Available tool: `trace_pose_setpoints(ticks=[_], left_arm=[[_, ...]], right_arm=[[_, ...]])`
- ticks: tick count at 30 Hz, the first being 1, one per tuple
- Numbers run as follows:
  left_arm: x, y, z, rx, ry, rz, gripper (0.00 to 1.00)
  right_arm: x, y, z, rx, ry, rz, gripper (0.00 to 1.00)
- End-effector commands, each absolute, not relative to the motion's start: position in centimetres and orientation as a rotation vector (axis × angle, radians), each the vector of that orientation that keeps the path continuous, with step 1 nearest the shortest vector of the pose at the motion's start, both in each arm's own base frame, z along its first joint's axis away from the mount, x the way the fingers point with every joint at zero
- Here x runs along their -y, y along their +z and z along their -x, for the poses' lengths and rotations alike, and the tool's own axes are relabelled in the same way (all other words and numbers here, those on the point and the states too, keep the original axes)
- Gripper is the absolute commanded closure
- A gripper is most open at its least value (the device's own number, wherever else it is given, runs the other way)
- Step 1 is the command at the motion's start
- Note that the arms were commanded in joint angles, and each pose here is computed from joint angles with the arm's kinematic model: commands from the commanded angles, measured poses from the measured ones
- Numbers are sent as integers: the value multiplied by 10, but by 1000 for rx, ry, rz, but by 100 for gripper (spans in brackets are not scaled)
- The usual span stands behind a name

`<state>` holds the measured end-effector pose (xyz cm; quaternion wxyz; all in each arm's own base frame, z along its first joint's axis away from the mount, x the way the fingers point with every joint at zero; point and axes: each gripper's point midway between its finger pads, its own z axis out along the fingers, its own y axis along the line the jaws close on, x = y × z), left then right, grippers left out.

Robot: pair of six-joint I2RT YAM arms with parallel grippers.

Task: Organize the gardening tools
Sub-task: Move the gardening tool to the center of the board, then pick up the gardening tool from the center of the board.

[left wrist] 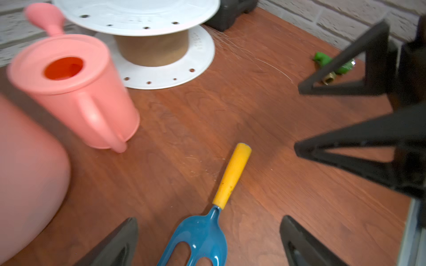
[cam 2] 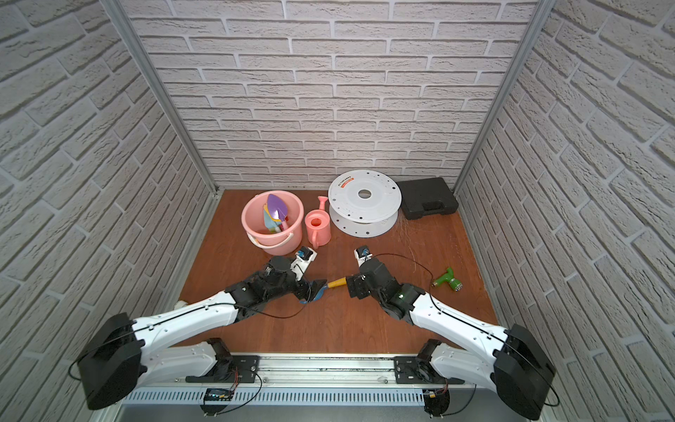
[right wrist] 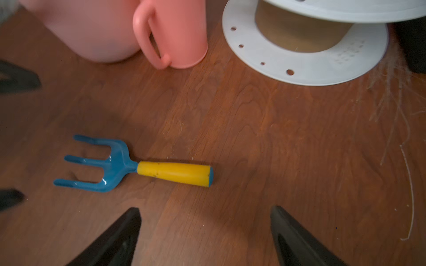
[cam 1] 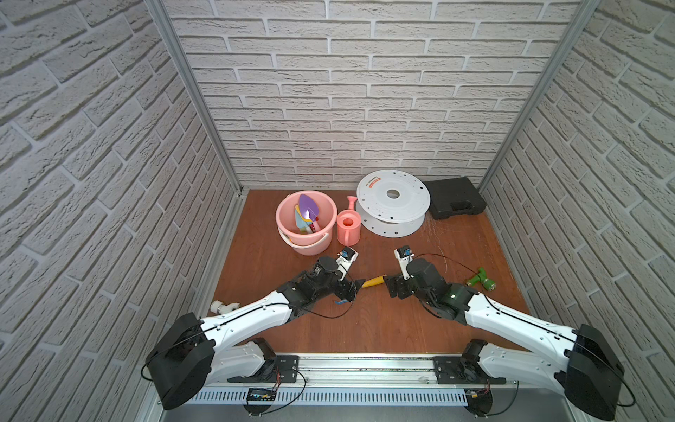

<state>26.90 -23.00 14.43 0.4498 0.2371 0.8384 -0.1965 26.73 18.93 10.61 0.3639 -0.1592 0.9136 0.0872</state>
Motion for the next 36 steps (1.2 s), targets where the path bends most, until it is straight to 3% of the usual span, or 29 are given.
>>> trace_pose_setpoints(ticks=[1,6,20,32,36], left_arm=[[208,174,-277,-2006,-490,-375,2],[198,191,-267,-1950,-532,-321,2],[196,200,-259,-1916,-591,-305,2],[188,193,-265,-1938,-556,-242,2],[180,193,-267,-1936,-520,-207,2]], right_arm=[[-220,93,-266,-2420,250,625,16],[-244,67,-266,-2486,278,783,9],[-272,29,-282,-2558,282,954,8],[-268,17,-236,-2595,253,1044,25],[-270,15,-236,-2569,216,1065,44]])
